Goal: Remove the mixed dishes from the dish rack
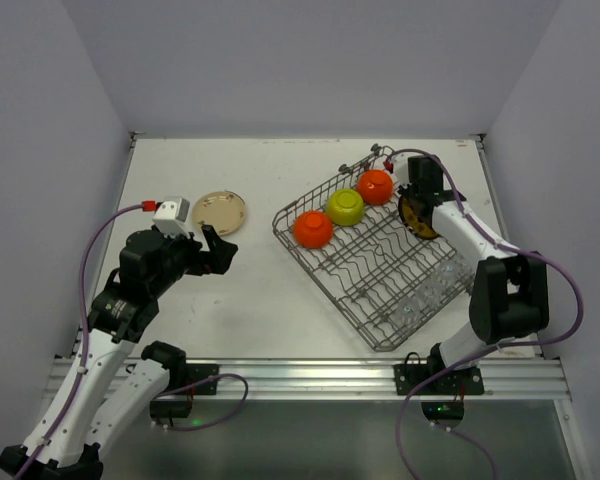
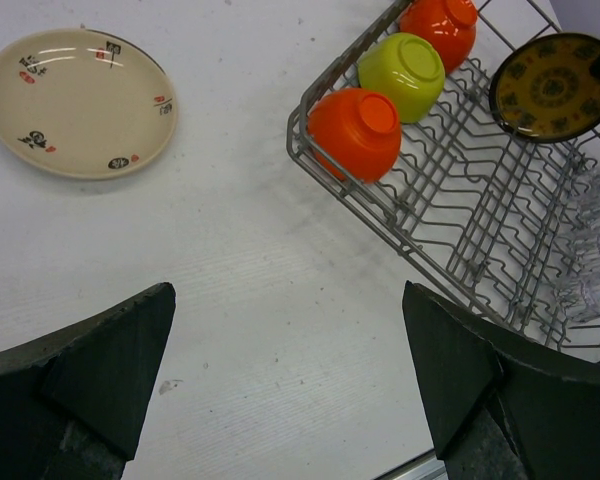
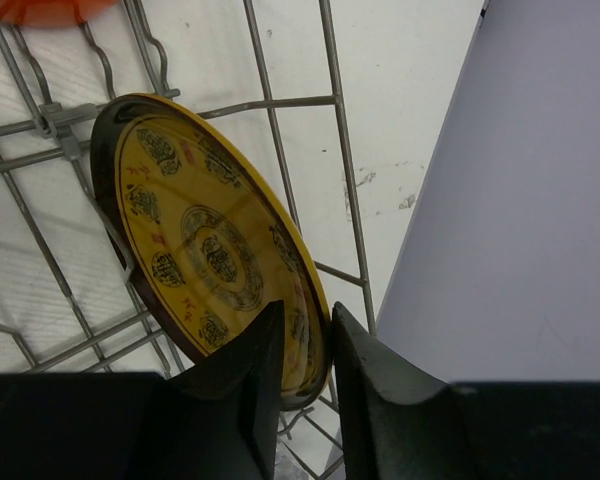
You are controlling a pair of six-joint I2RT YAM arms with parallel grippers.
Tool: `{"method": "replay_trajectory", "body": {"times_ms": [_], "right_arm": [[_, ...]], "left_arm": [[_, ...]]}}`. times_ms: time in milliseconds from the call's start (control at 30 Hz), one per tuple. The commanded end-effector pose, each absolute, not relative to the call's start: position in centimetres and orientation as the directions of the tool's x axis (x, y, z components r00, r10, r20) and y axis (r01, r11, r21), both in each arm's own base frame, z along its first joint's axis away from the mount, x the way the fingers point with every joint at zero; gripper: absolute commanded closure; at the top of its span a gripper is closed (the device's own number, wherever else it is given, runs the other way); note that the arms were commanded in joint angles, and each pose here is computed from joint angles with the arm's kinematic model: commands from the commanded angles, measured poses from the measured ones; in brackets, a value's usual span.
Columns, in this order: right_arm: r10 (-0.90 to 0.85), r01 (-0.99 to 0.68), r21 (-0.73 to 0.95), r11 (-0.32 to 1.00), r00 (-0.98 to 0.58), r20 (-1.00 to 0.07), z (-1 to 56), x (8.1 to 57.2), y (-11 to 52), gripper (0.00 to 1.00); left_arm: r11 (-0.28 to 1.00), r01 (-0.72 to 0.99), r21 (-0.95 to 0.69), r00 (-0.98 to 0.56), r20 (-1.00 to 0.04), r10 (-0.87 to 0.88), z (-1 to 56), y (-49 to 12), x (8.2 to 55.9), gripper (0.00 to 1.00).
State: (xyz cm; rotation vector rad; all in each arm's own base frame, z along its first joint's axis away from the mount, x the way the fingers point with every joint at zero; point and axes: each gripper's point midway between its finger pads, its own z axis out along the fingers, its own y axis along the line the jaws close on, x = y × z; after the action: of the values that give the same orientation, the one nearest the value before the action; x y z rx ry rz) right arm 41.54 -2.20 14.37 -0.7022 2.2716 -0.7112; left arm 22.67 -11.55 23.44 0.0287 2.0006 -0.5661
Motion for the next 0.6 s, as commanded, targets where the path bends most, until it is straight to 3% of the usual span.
{"method": "replay_trajectory", "body": {"times_ms": [0, 100, 567], "right_arm": [[-0.651, -0.275, -0.671, 0.689, -0.641, -0.406, 14.3, 42.2, -2.6, 0.73], [-0.646, -0.256, -0.687, 0.680, -0.652, -0.396, 14.5, 42.3, -3.1, 0.81], [-0.675, -0.236, -0.714, 0.659, -0.604, -0.423, 16.9, 42.1, -3.2, 0.89]], "left_arm": [[0.892, 0.273, -0.360, -0.470, -0.859, -0.203, 23.9, -11.6, 22.7, 0.00], [0.892, 0.273, -0.360, -0.470, -0.859, -0.203, 24.0, -11.6, 22.7, 0.00], [0.893, 0.272, -0.359, -0.476, -0.856, -0.199, 23.7, -11.6, 22.8, 0.00]]}}
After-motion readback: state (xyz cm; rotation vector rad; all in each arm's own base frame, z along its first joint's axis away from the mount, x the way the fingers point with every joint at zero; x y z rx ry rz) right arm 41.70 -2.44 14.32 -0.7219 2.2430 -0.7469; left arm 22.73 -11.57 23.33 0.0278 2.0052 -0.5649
